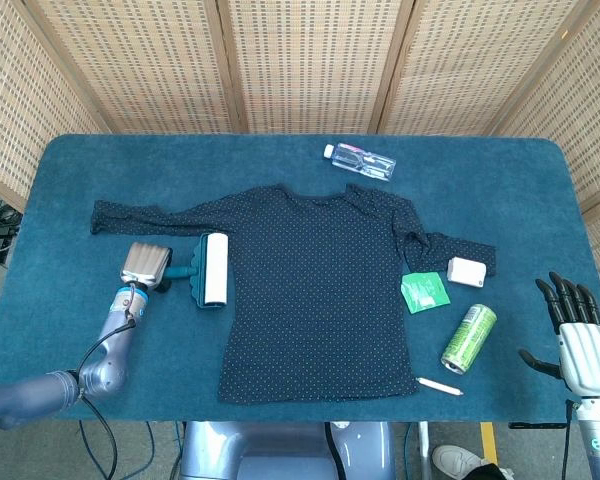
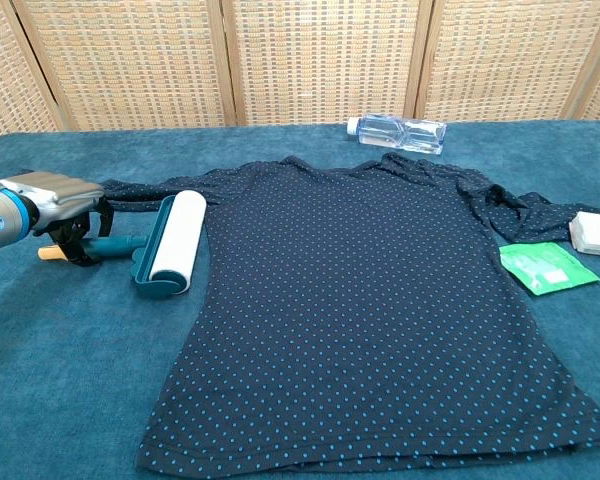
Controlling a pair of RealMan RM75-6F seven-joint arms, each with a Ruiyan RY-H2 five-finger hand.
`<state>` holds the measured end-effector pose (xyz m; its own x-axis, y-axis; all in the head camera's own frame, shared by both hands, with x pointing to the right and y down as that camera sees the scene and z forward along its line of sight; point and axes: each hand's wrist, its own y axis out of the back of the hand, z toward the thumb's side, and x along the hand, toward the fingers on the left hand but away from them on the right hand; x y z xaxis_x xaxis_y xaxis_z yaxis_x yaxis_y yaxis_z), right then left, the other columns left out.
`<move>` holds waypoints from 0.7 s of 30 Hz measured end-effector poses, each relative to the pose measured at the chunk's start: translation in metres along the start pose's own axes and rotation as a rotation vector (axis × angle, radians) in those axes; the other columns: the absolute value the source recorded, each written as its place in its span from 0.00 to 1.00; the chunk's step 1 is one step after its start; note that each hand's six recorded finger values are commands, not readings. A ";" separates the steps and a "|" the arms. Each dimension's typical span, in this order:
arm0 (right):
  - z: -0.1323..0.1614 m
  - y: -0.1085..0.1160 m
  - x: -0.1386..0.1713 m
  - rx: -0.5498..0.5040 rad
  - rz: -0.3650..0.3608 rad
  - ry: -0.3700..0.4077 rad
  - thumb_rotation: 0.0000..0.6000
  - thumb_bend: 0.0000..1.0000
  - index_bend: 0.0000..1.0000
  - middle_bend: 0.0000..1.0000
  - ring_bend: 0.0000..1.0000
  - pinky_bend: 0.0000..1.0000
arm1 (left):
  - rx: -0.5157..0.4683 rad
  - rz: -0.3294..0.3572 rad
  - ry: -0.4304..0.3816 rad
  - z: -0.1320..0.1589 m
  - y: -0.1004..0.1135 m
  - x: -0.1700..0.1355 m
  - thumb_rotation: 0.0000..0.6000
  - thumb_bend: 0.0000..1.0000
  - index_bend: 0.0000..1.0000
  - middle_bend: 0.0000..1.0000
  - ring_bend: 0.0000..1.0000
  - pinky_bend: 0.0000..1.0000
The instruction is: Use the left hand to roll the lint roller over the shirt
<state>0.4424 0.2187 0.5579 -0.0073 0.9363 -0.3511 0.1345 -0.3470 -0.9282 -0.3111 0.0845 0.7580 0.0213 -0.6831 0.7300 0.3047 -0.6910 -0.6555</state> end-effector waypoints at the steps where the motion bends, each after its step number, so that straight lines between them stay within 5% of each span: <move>1: 0.000 0.000 0.000 -0.001 -0.001 0.001 1.00 0.08 0.00 0.00 0.00 0.00 | -0.002 0.000 0.000 0.001 -0.001 0.000 1.00 0.85 0.82 0.74 0.64 0.67; 6: 0.001 0.002 0.000 -0.008 -0.014 0.004 1.00 0.08 0.00 0.00 0.00 0.00 | 0.005 0.045 -0.008 0.004 0.007 -0.001 1.00 0.94 0.87 0.74 0.64 0.67; 21: -0.006 0.008 0.001 -0.032 -0.022 -0.013 1.00 0.08 0.00 0.00 0.00 0.00 | 0.048 0.120 -0.151 0.029 0.077 -0.041 1.00 0.93 0.89 0.74 0.64 0.67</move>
<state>0.4494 0.2170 0.5508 -0.0231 0.9430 -0.3320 0.1658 -0.3239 -0.9315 -0.2609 0.0655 0.6831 0.2015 -0.7145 0.6700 0.3362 -0.5920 -0.7324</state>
